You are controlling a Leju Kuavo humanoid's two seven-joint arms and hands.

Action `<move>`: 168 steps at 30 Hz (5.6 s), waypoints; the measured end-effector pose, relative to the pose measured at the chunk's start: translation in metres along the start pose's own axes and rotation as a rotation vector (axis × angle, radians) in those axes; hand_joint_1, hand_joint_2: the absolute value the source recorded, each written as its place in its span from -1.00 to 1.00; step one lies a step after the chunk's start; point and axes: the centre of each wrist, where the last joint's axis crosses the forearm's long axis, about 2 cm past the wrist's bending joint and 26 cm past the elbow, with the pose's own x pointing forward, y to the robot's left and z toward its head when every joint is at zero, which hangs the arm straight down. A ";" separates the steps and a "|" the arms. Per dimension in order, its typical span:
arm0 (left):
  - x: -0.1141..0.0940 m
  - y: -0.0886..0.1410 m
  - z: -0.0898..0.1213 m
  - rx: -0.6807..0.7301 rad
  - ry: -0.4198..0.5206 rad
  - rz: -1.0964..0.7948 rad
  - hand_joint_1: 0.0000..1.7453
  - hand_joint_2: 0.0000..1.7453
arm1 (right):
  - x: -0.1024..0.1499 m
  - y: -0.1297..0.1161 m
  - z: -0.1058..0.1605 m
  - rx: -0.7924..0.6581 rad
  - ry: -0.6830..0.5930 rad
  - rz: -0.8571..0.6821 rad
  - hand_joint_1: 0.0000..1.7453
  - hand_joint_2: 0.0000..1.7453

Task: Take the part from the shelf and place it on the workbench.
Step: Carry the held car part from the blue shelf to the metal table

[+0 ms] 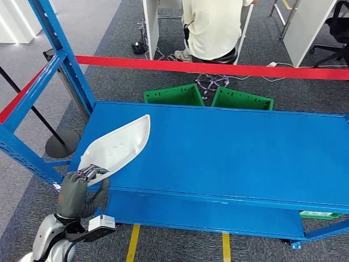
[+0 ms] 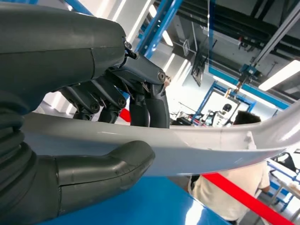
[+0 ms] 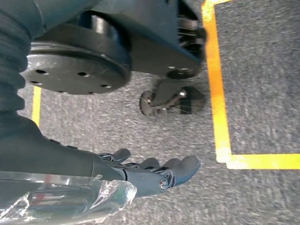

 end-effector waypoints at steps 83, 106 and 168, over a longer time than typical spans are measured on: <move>0.017 -0.036 -0.055 0.002 -0.107 0.176 1.00 1.00 | -0.011 0.004 0.007 -0.111 0.023 -0.314 -1.00 1.00; 0.012 -0.051 -0.052 -0.082 -0.059 0.269 1.00 1.00 | -0.014 0.018 0.016 -0.098 0.076 -0.305 -1.00 1.00; 0.028 -0.088 -0.063 -0.094 -0.067 0.455 1.00 1.00 | -0.007 0.023 0.061 -0.192 0.167 -0.265 -1.00 1.00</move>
